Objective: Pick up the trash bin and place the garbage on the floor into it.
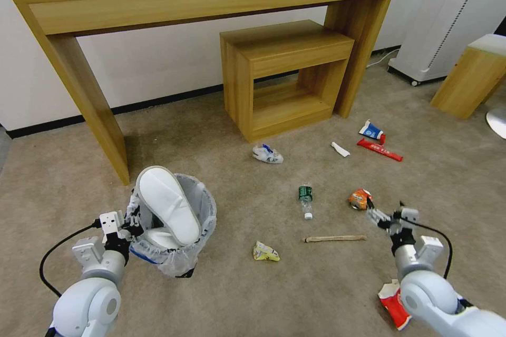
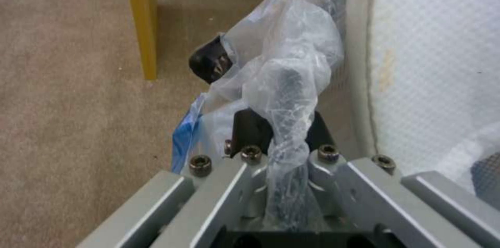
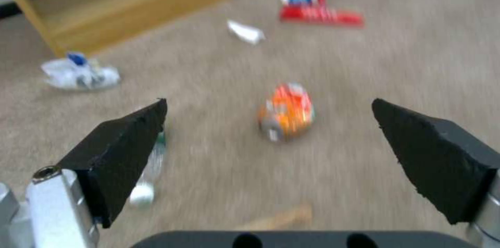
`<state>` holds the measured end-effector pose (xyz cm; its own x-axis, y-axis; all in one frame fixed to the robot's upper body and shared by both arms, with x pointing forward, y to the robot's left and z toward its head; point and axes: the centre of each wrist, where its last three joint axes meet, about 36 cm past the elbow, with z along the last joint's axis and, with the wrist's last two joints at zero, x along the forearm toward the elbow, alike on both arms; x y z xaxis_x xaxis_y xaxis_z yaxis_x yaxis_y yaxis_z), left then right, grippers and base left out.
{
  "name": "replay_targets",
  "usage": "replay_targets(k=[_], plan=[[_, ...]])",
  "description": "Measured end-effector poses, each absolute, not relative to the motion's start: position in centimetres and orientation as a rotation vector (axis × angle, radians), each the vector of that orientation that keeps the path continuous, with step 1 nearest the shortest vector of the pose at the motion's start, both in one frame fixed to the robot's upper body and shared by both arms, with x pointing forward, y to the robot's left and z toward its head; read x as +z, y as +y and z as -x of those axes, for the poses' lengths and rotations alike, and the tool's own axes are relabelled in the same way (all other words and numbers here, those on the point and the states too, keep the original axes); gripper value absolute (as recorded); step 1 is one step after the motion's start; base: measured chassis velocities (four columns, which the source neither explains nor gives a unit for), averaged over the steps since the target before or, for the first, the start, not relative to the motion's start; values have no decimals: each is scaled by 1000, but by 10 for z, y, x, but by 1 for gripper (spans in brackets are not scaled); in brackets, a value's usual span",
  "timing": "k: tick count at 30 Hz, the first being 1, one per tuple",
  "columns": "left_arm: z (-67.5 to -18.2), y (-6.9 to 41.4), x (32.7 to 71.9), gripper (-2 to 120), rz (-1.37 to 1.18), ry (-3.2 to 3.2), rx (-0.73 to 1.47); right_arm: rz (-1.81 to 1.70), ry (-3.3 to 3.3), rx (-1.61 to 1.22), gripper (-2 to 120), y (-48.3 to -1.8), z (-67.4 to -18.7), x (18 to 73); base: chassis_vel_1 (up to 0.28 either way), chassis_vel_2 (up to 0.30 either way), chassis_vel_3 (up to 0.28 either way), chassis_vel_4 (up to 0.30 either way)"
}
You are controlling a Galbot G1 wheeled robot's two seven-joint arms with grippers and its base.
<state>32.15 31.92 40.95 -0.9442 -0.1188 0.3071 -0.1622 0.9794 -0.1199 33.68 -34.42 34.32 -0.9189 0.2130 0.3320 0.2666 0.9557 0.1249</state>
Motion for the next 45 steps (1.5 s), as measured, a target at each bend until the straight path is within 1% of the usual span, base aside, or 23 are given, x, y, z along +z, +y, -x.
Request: replay_targets(k=[1,4,9,11,17,21,23,25,31,44,45], plan=[[-322,319,409,3,-205,-2824,207,351,-2789,-240,100,-344,-337,343,0,0,0,0],[-323,319,407,3,-208,-2824,208,475,-2655,-357,100,-334,-330,345,0,0,0,0],[-324,319,405,3,-211,-2822,208,579,-2568,-409,100,-327,-323,340,0,0,0,0],[-324,320,404,3,-214,-2821,208,670,-2505,-434,100,-321,-317,336,0,0,0,0],[-326,321,402,3,-219,-2821,207,820,-2410,-406,100,-321,-305,321,0,0,0,0],[-327,321,401,3,-224,-2823,213,923,-2359,-359,100,-332,-301,305,0,0,0,0],[-327,320,400,3,-224,-2823,216,945,-2341,-344,100,-336,-300,298,0,0,0,0],[-327,320,400,3,-225,-2823,216,962,-2325,-320,97,-338,-297,289,0,0,0,0],[-326,322,400,3,-230,-2823,209,966,-2294,-287,93,-335,-295,268,0,0,0,0],[-325,323,400,3,-232,-2829,211,891,-2275,-203,92,-327,-293,226,0,0,0,0],[-325,323,400,3,-232,-2830,211,887,-2272,-194,89,-327,-292,223,0,0,0,0]])
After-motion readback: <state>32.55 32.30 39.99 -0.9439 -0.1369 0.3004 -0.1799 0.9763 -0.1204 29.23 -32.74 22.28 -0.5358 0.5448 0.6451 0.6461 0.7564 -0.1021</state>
